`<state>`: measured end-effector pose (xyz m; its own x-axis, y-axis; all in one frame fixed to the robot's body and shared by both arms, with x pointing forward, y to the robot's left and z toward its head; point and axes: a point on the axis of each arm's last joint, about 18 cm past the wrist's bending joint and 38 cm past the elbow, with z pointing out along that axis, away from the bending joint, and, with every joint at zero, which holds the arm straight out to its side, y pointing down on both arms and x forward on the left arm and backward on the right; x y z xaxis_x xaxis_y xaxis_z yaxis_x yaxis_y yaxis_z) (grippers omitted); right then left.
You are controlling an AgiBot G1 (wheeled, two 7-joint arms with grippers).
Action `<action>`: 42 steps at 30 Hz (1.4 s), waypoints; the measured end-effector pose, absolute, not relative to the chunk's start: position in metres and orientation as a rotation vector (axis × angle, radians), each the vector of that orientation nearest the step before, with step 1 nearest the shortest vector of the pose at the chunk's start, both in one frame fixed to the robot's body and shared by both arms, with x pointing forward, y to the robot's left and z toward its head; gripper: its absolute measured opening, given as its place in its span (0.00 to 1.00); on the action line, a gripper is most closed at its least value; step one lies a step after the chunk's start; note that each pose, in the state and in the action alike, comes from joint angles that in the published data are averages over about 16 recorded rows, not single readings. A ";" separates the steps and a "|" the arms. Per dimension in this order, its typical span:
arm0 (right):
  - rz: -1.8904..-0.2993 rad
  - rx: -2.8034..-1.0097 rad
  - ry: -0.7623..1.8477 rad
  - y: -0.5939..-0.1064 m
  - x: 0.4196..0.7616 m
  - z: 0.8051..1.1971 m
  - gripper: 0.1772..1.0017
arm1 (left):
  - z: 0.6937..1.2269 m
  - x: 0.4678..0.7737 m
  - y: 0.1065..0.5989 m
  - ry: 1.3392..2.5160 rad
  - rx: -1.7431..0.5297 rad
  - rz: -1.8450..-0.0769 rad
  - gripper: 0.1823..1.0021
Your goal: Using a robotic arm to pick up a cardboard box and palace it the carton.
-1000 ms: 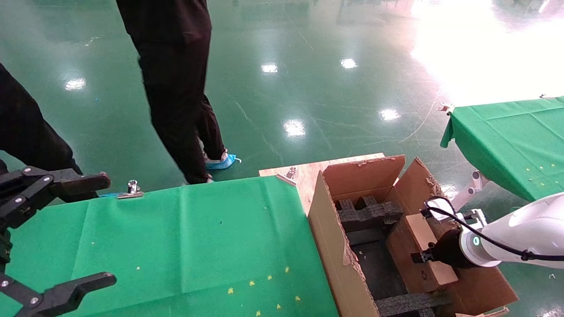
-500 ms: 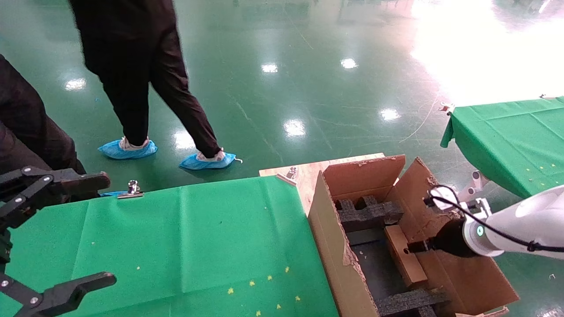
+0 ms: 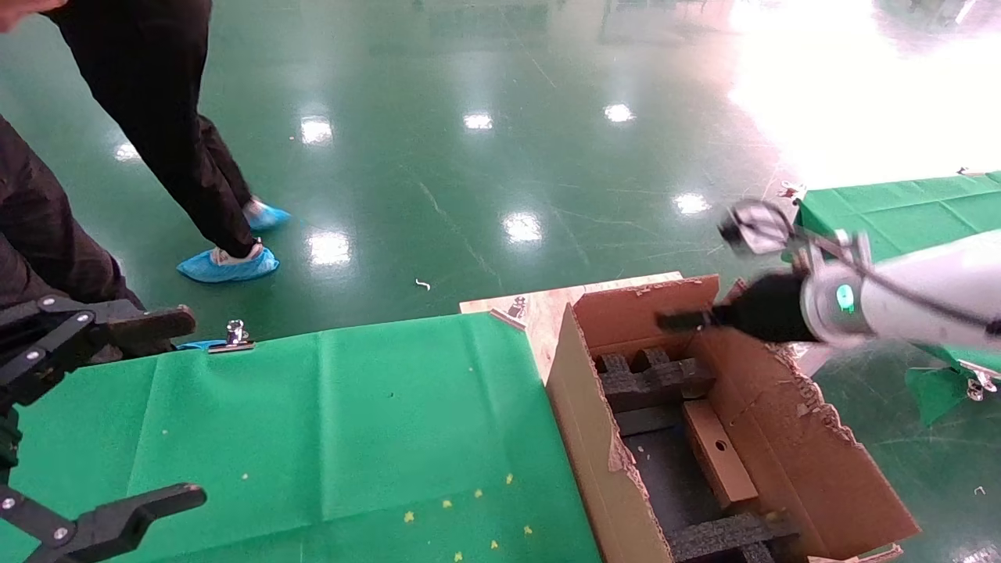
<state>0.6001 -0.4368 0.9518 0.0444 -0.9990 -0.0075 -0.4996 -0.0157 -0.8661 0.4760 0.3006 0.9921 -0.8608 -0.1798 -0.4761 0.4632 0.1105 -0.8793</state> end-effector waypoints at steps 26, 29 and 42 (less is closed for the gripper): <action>-0.463 -1.698 1.153 -0.361 0.545 1.025 1.00 | 0.992 0.476 0.301 1.923 0.274 -1.801 1.00; -0.463 -1.722 1.119 -0.356 0.546 1.024 1.00 | 0.992 0.476 0.301 1.923 0.274 -1.801 1.00; -0.416 -1.846 0.818 -0.320 0.541 1.019 1.00 | 0.992 0.476 0.301 1.923 0.274 -1.801 1.00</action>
